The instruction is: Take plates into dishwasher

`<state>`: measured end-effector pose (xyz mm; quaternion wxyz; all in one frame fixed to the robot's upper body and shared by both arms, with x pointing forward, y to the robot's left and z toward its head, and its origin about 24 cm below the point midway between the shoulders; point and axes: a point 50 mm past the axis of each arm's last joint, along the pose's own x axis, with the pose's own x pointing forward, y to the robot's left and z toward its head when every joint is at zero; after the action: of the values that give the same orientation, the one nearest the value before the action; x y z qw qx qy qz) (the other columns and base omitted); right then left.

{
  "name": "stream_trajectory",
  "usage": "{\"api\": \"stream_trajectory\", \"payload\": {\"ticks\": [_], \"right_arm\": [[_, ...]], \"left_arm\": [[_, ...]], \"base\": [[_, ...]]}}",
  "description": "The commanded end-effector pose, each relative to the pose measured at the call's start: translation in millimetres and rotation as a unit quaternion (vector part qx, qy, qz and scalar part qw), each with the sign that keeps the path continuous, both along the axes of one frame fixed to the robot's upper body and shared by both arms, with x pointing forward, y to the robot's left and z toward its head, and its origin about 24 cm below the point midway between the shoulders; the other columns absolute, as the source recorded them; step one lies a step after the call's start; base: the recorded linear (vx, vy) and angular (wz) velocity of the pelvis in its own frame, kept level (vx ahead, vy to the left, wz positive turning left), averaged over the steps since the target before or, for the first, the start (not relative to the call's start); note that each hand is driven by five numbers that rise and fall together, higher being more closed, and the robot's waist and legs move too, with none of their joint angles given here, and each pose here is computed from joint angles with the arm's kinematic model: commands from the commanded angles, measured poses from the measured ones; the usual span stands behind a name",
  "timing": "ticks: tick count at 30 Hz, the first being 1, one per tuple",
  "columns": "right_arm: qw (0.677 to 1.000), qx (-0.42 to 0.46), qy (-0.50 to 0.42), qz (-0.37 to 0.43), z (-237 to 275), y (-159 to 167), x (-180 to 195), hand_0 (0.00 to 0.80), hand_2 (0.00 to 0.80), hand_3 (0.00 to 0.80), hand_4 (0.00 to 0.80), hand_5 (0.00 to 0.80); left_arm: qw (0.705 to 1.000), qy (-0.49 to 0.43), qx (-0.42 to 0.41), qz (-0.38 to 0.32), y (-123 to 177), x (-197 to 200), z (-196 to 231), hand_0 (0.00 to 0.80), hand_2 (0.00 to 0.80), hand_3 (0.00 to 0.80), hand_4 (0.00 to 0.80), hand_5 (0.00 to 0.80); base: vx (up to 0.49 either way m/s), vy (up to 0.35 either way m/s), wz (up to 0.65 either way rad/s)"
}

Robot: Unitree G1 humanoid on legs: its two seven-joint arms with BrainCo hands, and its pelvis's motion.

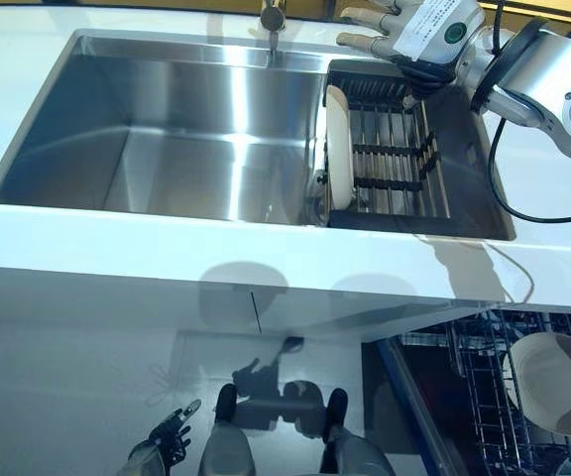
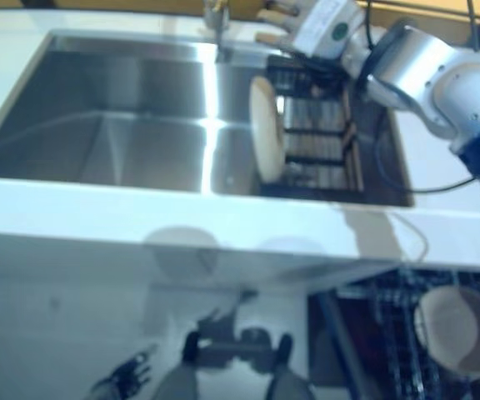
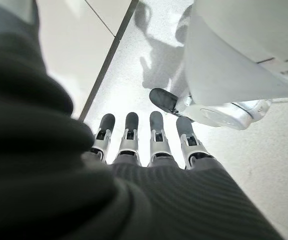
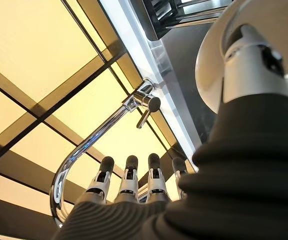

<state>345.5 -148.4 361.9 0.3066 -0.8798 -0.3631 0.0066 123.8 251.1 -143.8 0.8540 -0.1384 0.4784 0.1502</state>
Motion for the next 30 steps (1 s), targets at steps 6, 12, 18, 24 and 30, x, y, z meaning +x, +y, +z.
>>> {"api": "stream_trajectory", "payload": {"ticks": [6,12,18,24,30], "right_arm": [[0.998,0.011,-0.059,0.007,40.7,18.0,-12.3,0.0,0.0,0.0,0.0,0.0],[0.998,0.009,-0.057,0.012,37.8,24.3,-12.2,0.0,0.0,0.0,0.0,0.0],[0.999,0.002,-0.051,0.011,33.8,26.6,-12.0,0.0,0.0,0.0,0.0,0.0],[0.999,-0.009,-0.041,-0.001,26.8,24.0,-9.2,0.0,0.0,0.0,0.0,0.0],[0.999,-0.021,-0.029,-0.009,19.0,23.4,-6.0,0.0,0.0,0.0,0.0,0.0]], "left_arm": [[0.999,-0.02,0.03,-0.002,19.4,12.7,10.4,0.0,0.0,0.0,0.0,0.0],[0.999,-0.025,0.028,0.001,20.8,13.4,11.4,0.0,0.0,0.0,0.0,0.0],[0.999,-0.029,0.028,0.005,20.4,15.1,11.9,0.0,0.0,0.0,0.0,0.0],[0.999,-0.03,0.033,0.006,22.8,14.6,12.4,0.0,0.0,0.0,0.0,0.0],[0.999,-0.03,0.032,0.006,21.7,16.2,12.5,0.0,0.0,0.0,0.0,0.0]], "base": [[-0.001,0.006,0.03],[-0.003,0.001,0.05],[0.0,0.0,0.0],[0.0,0.0,0.0],[0.0,0.0,0.0]]}}
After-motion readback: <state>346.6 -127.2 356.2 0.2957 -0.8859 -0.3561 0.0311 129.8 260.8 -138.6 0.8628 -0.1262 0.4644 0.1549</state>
